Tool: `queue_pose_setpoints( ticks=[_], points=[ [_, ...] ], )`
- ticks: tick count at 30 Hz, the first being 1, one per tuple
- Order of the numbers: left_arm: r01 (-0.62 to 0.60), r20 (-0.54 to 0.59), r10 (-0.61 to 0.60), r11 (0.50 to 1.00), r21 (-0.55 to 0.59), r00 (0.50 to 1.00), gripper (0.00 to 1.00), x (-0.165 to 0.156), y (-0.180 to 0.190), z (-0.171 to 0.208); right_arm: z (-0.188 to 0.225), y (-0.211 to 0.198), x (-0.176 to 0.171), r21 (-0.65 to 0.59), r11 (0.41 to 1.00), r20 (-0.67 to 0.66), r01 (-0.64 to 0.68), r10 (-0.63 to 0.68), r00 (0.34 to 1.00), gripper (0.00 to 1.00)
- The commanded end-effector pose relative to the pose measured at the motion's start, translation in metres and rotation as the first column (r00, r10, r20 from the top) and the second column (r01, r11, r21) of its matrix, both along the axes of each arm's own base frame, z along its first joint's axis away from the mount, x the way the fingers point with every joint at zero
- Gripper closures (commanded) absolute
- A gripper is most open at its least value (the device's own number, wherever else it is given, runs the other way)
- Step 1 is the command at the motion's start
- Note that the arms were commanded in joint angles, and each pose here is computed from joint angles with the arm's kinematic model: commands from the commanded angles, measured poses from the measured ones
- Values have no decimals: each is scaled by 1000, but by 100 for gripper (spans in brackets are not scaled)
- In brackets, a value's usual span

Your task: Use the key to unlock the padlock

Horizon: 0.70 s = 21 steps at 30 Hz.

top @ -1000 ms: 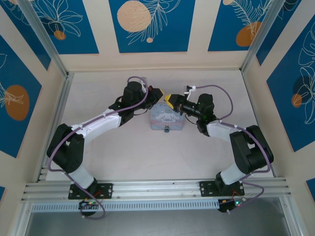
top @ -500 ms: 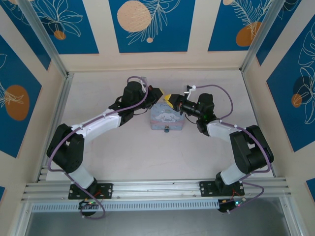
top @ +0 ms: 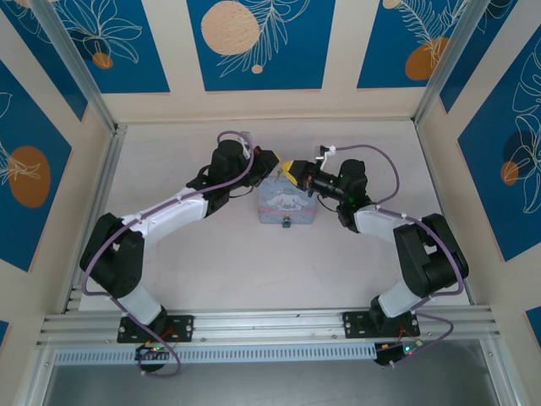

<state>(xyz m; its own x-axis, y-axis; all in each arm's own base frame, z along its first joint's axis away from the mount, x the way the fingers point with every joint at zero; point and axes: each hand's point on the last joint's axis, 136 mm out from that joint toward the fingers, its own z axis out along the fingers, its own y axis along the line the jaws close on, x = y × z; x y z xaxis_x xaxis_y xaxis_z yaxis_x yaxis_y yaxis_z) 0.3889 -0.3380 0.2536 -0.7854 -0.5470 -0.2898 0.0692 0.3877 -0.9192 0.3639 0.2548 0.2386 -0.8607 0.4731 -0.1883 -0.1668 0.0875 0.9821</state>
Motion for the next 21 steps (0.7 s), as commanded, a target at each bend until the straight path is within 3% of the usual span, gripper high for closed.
queue_pose_setpoints(
  ticks=[1, 6, 21],
  points=[
    [16, 37, -15, 1000, -19, 999, 100, -10, -3, 14, 18, 7, -1, 20, 999, 54, -27, 26, 998, 88],
    [16, 34, -15, 1000, -17, 999, 100, -9, -4, 13, 20, 8, -1, 20, 999, 61, -30, 29, 998, 84],
    [11, 14, -10, 1000, -12, 1000, 100, -11, -5, 5, 25, 9, -1, 26, 999, 73, -36, 34, 997, 87]
  ],
)
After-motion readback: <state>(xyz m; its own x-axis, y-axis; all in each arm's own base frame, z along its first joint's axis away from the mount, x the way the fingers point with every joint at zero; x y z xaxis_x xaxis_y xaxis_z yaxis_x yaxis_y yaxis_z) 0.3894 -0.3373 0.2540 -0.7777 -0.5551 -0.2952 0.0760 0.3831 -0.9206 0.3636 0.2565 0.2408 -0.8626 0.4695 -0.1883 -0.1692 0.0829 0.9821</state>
